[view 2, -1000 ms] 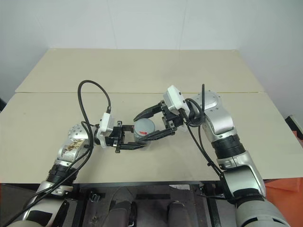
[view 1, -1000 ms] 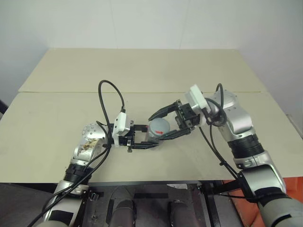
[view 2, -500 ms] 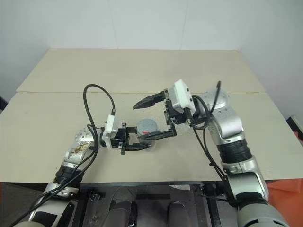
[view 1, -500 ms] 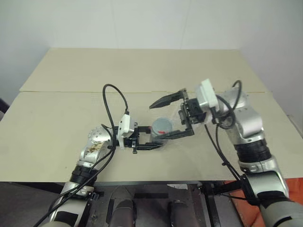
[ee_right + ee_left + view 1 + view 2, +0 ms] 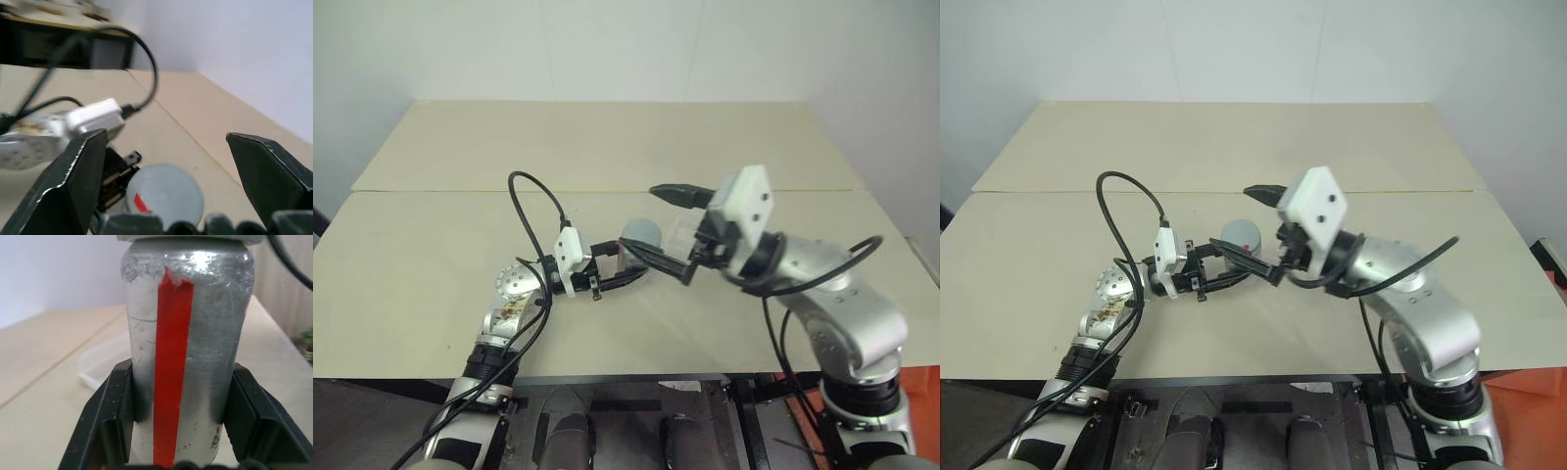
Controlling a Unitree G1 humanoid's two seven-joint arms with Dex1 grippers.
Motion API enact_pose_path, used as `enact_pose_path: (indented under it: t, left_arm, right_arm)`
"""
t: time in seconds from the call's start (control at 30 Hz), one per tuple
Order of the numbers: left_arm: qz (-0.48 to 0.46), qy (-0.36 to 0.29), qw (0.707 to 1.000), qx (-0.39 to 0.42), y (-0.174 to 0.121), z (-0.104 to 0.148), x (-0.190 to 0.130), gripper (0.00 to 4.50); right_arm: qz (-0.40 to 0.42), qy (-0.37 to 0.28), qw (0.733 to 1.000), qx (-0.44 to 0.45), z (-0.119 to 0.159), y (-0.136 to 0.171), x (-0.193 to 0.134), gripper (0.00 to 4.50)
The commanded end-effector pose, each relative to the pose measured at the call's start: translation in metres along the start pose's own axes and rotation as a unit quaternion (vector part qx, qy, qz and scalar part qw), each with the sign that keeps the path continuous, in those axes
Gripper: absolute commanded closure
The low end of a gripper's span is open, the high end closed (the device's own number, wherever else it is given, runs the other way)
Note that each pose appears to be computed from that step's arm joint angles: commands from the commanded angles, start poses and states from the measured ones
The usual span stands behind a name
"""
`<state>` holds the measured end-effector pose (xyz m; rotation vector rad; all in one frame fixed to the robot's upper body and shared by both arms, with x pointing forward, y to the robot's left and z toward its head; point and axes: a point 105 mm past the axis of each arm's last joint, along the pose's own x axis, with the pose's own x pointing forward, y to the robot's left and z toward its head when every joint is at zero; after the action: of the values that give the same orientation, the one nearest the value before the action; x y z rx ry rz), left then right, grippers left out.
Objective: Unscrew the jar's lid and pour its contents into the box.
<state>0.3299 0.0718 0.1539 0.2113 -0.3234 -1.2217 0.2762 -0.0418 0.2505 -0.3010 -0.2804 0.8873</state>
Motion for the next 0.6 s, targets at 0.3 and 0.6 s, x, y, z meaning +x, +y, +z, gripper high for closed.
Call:
enact_pose_path:
  t: [0.3, 0.6]
  left_arm:
    - [0.032, -0.024, 0.999, 0.019, 0.009, 0.008, 0.009, 2.34]
    - [0.035, -0.022, 0.999, 0.023, 0.009, 0.008, 0.009, 2.34]
  right_arm:
    - [-0.069, -0.005, 0.997, -0.019, 0.003, 0.004, 0.009, 0.02]
    - [-0.070, 0.001, 0.997, -0.013, -0.007, 0.006, 0.014, 0.02]
